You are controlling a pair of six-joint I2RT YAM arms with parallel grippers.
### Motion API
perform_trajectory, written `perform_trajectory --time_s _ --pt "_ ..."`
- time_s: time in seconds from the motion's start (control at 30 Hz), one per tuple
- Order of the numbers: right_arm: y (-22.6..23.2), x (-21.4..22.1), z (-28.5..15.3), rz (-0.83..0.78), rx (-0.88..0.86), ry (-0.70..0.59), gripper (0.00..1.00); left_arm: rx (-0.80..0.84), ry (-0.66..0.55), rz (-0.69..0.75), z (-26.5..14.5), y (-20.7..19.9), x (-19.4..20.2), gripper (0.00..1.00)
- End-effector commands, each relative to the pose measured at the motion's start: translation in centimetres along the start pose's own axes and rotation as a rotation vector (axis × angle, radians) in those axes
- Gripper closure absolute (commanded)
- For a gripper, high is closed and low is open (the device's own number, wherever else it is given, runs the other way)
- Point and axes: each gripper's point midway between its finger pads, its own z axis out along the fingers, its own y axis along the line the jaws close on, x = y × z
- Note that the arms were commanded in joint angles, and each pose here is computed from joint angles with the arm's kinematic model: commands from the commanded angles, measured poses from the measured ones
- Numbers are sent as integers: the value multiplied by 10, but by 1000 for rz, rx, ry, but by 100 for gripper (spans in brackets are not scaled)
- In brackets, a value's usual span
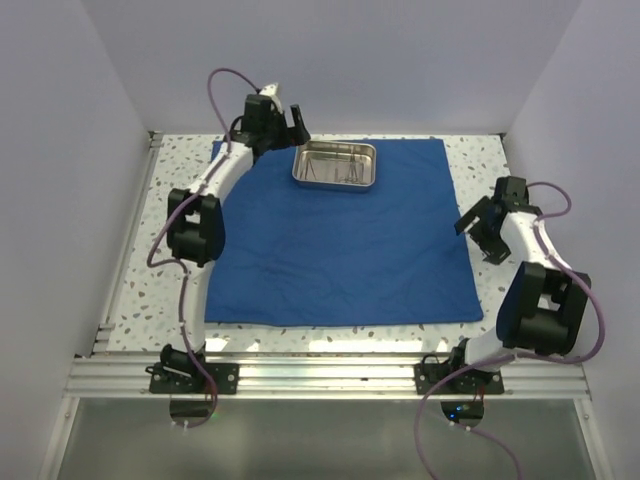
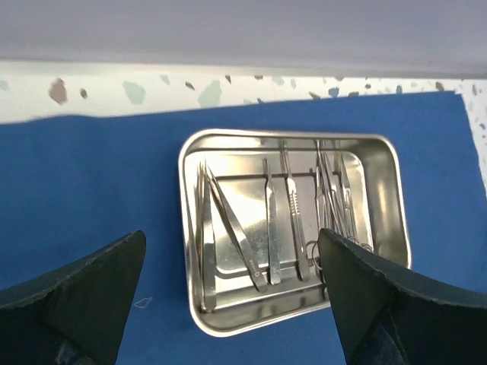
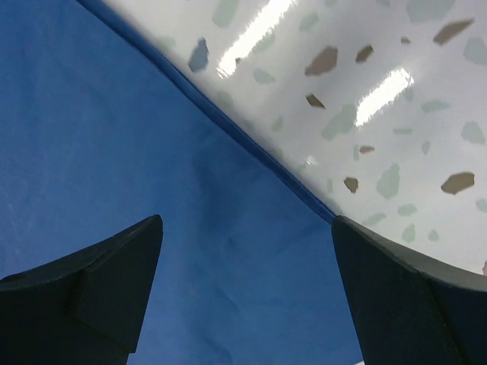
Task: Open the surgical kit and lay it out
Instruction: Move the container from the surgical kit.
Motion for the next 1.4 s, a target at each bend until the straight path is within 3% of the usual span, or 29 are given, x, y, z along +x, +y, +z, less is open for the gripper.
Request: perform_trajectory --time_s 0.0,0.3,0.47,0.5,0.57,0.6,0.67,0.7,0.77,0.8,0.83,1.17,1.37 --pt "-7 17 -17 -13 -31 13 4 -41 -1 -22 20 0 12 1" --pt "2 29 -32 -26 -92 33 5 -238 70 11 31 20 59 3" --pt "5 37 -31 -45 -101 45 8 -289 151 42 29 34 88 20" --pt "6 37 -31 -44 -105 44 8 -293 155 48 28 35 91 27" --pt "6 40 -29 -49 -104 49 9 -296 139 53 23 34 88 30" --pt "5 40 -29 -52 -103 50 9 -302 152 58 21 38 94 39" --pt "6 41 -28 -58 -105 51 9 -302 162 67 21 38 96 47" --pt "7 41 -28 -61 -106 53 10 -300 167 71 21 38 97 63" --pt "8 42 -27 -65 -107 53 10 -303 172 73 21 40 99 75" --pt "8 42 -27 -66 -106 53 11 -301 170 74 20 39 98 95" --pt "8 42 -27 -69 -106 52 11 -307 164 72 19 39 95 100" --pt "11 48 -25 -87 -116 60 12 -351 72 85 0 33 51 100" --pt "14 49 -26 -98 -122 57 13 -429 56 20 -27 68 41 100"
